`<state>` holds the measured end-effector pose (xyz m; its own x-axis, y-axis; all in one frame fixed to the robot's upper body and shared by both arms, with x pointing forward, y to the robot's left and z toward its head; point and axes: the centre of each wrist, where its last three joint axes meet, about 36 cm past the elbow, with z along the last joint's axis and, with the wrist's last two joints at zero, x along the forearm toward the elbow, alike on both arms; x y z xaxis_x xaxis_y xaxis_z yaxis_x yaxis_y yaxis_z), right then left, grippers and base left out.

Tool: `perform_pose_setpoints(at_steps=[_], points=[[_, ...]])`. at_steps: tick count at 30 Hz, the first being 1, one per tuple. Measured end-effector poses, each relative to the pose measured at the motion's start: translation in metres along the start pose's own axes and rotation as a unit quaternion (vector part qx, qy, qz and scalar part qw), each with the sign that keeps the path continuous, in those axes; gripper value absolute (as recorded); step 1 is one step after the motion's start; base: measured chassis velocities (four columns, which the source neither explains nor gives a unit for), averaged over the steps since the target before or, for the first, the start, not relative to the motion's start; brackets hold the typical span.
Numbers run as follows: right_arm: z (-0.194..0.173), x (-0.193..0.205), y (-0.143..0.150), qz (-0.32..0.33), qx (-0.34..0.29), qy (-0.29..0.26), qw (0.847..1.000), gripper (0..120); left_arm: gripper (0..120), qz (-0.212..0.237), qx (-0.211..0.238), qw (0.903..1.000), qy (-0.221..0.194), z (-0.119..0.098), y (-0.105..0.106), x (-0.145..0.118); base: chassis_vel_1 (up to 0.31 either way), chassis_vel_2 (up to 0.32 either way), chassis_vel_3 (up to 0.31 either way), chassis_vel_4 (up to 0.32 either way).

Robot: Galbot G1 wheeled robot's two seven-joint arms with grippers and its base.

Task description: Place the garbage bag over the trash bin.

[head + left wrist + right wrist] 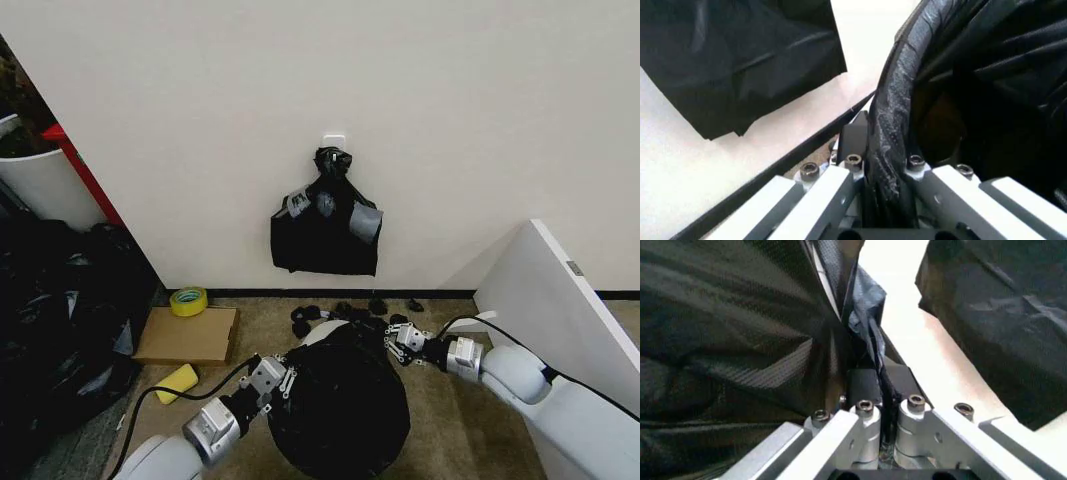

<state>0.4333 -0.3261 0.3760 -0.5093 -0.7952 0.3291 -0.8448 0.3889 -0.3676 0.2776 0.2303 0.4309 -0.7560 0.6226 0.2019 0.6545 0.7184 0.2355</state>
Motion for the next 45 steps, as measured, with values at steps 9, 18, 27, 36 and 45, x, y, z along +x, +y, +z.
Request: perform_pose_setpoints(at_steps=[9,18,27,36,45], points=[[0.001,0.018,0.000,0.028,-0.025,-0.013,0.999,16,1,-0.007,0.011,0.9999,0.002,0.004,0.004,-0.004,0.000,0.000,0.000,0.000],[0.008,0.047,-0.007,0.031,-0.072,-0.032,0.996,50,1,-0.010,0.019,0.9998,0.003,0.002,0.005,-0.004,0.000,0.000,0.000,0.000],[0.007,0.063,-0.012,0.049,-0.137,-0.076,0.986,83,1,-0.015,0.010,0.9998,0.009,0.005,0.004,-0.002,0.000,0.000,0.000,0.000],[-0.034,0.067,-0.004,0.150,-0.149,-0.082,0.974,99,1,-0.082,0.026,0.9959,0.025,0.026,0.007,-0.008,0.000,0.000,0.000,0.000],[-0.112,0.039,0.071,0.226,-0.167,-0.086,0.956,70,1,-0.137,0.077,0.9874,0.017,0.039,0.004,-0.022,0.000,0.000,0.000,0.000]])
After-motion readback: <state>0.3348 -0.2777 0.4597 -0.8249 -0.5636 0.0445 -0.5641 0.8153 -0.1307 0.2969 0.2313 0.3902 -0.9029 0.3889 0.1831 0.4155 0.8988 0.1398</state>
